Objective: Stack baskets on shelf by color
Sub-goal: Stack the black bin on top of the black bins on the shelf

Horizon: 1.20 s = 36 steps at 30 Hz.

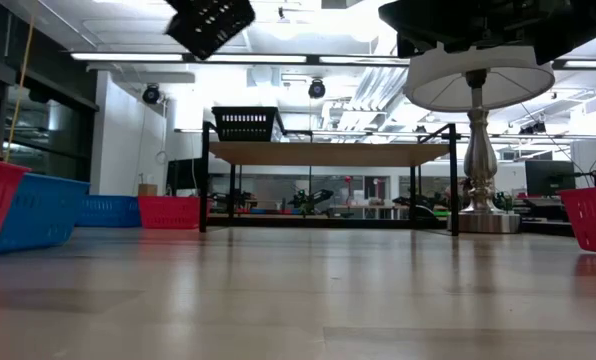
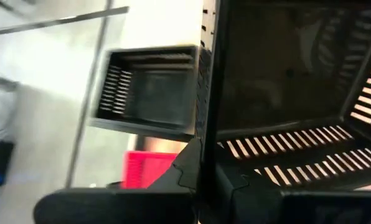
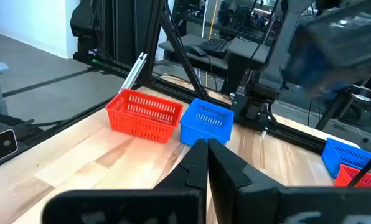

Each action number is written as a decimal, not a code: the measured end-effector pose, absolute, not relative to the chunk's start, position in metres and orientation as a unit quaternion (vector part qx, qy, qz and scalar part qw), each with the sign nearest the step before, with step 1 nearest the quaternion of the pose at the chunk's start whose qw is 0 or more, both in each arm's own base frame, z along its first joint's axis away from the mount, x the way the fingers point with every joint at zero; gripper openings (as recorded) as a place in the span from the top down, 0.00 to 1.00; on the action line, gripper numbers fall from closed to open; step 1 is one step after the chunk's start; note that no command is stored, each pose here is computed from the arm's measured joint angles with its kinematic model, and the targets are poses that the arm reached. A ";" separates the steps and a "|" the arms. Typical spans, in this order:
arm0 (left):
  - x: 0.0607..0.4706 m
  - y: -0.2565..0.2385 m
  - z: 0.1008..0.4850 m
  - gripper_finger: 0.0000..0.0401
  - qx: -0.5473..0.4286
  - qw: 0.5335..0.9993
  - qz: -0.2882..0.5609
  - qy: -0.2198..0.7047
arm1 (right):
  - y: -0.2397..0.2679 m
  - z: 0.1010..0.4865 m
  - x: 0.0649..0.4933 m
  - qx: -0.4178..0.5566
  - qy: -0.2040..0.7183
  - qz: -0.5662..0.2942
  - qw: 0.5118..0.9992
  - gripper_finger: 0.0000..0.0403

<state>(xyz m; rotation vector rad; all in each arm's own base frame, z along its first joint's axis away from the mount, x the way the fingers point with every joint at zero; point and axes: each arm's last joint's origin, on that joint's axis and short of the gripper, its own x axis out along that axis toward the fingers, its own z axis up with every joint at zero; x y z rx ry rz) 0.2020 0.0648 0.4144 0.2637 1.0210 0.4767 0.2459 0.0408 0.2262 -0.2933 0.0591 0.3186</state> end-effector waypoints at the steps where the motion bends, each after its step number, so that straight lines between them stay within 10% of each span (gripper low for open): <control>1: 0.204 0.071 0.419 1.00 0.129 0.832 0.234 0.487 | 0.041 0.226 0.246 -0.145 0.029 0.158 0.976 1.00; 19: 0.279 0.127 0.441 1.00 0.330 0.681 0.292 0.585 | 0.040 0.224 0.246 -0.131 0.046 0.155 0.978 1.00; 36: 0.275 0.146 0.437 1.00 0.301 0.676 0.302 0.601 | 0.039 0.223 0.246 -0.109 0.053 0.129 0.984 1.00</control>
